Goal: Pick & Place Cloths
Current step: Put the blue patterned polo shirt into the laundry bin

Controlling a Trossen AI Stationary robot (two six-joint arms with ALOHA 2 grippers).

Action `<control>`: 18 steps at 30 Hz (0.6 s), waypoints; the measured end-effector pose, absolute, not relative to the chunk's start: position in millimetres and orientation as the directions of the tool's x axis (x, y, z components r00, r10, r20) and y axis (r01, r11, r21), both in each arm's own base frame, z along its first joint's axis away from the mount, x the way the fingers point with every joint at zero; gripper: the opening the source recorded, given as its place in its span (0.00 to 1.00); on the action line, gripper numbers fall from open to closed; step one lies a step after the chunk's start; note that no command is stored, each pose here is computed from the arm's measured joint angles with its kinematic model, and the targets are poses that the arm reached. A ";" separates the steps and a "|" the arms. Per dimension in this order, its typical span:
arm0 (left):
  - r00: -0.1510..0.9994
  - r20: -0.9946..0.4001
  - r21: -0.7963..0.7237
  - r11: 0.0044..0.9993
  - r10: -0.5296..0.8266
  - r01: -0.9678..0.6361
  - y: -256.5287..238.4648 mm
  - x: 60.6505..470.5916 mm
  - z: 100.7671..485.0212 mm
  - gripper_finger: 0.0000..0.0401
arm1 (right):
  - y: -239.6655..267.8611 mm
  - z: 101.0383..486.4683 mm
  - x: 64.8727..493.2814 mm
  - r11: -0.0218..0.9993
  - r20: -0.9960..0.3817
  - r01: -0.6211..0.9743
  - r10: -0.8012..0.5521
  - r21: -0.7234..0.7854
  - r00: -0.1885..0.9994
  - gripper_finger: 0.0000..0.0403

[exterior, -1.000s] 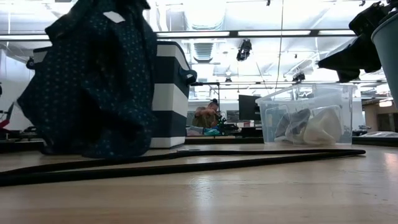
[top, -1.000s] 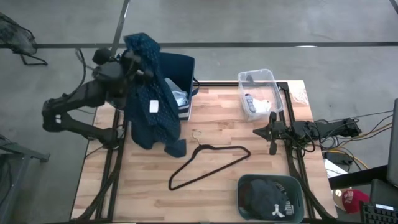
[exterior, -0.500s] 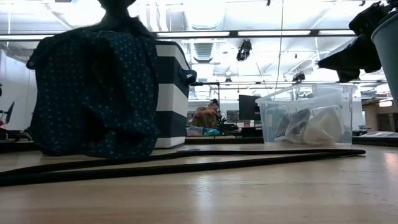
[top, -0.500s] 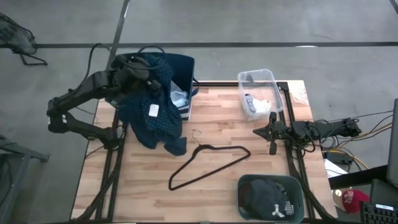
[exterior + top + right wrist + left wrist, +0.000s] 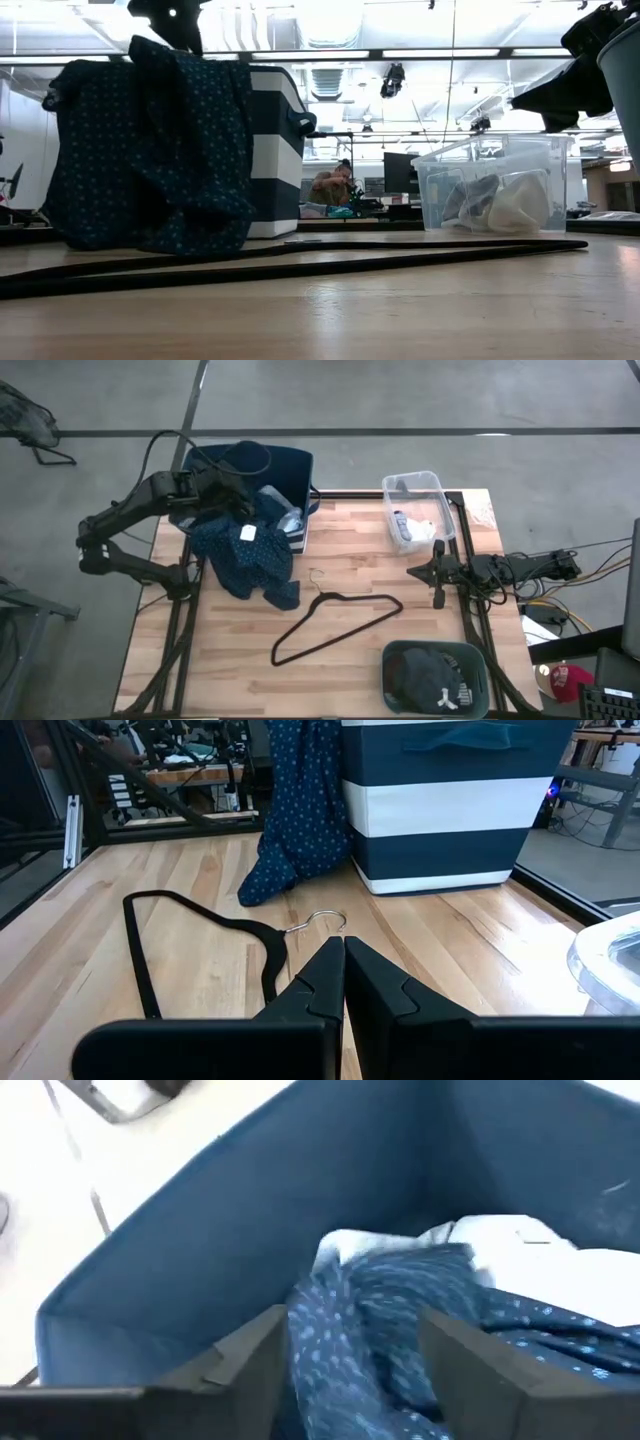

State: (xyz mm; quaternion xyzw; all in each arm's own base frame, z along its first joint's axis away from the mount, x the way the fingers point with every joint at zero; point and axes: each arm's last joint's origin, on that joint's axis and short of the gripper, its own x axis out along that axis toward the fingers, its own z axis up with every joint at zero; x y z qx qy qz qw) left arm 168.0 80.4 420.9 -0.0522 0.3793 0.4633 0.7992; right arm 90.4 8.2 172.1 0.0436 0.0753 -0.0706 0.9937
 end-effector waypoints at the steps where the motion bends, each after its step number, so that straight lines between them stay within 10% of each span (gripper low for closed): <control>1: 0.293 -0.649 0.268 0.571 0.702 -0.776 79.7 166.2 423.6 0.59 | 8.2 172.1 90.4 0.986 -0.156 0.147 -0.133 0.076 0.979 0.02; 18: 0.622 -0.676 0.063 0.872 0.395 -0.485 2.3 145.9 422.8 0.70 | 8.2 172.2 90.4 0.986 -0.155 0.147 -0.133 0.076 0.979 0.02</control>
